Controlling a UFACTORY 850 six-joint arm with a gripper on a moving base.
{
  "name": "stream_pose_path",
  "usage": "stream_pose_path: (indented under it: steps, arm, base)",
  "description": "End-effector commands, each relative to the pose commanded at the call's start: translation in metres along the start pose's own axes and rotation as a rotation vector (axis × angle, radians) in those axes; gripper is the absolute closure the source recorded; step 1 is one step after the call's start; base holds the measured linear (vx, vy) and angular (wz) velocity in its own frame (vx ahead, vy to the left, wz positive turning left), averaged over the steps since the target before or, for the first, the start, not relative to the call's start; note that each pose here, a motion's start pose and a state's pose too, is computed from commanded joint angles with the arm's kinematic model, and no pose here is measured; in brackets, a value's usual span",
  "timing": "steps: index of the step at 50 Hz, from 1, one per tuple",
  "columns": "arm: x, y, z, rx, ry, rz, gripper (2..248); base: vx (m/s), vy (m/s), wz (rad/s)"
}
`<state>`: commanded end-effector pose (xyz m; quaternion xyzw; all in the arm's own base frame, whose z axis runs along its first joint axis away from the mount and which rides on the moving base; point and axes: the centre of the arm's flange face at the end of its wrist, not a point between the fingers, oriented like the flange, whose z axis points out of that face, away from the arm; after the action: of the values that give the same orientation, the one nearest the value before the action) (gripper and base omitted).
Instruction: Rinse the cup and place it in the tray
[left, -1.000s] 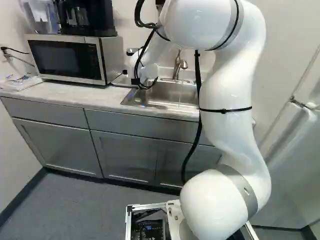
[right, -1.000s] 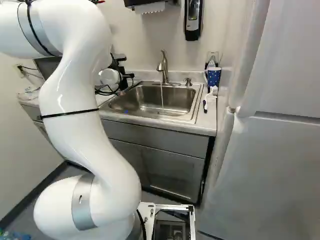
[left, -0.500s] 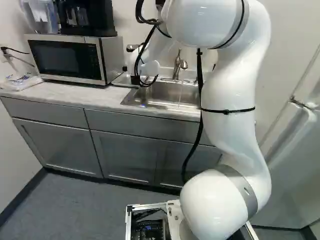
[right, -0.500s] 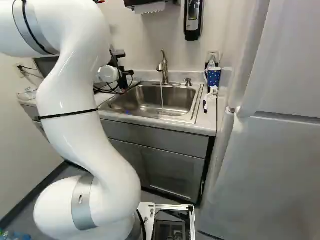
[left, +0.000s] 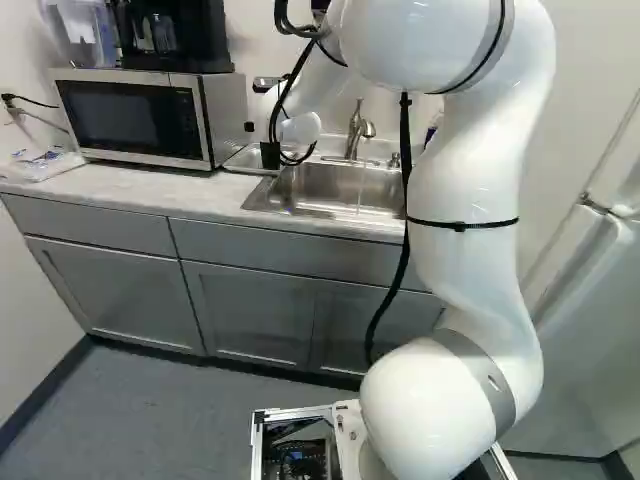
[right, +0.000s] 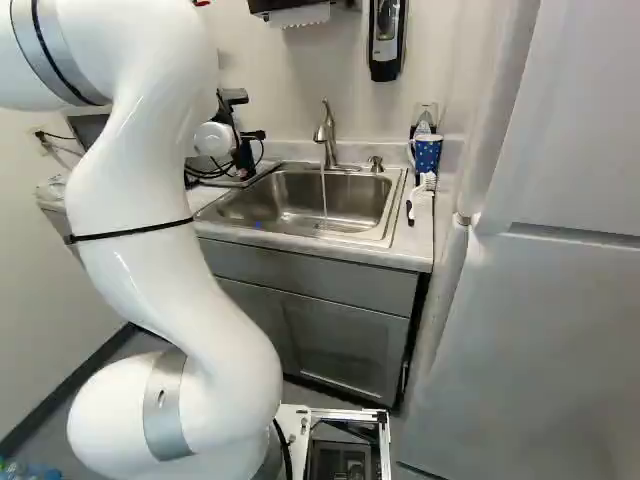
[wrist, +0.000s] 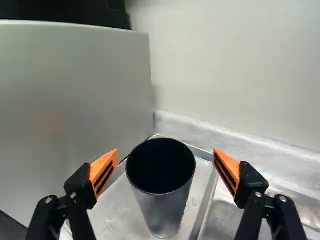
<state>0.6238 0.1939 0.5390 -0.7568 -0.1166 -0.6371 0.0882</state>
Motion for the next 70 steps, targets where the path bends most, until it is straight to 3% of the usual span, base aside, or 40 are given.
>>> stream_pose_path:
  steps: [44,70]
  arm:
    - [0.049,0.003,-0.011,-0.004,0.085,0.001,3]
    - [0.077,0.044,-0.009,-0.066,0.139,0.008,3]
  base:
    - [0.000,0.000,0.000]
    - [0.000,0.000,0.000]
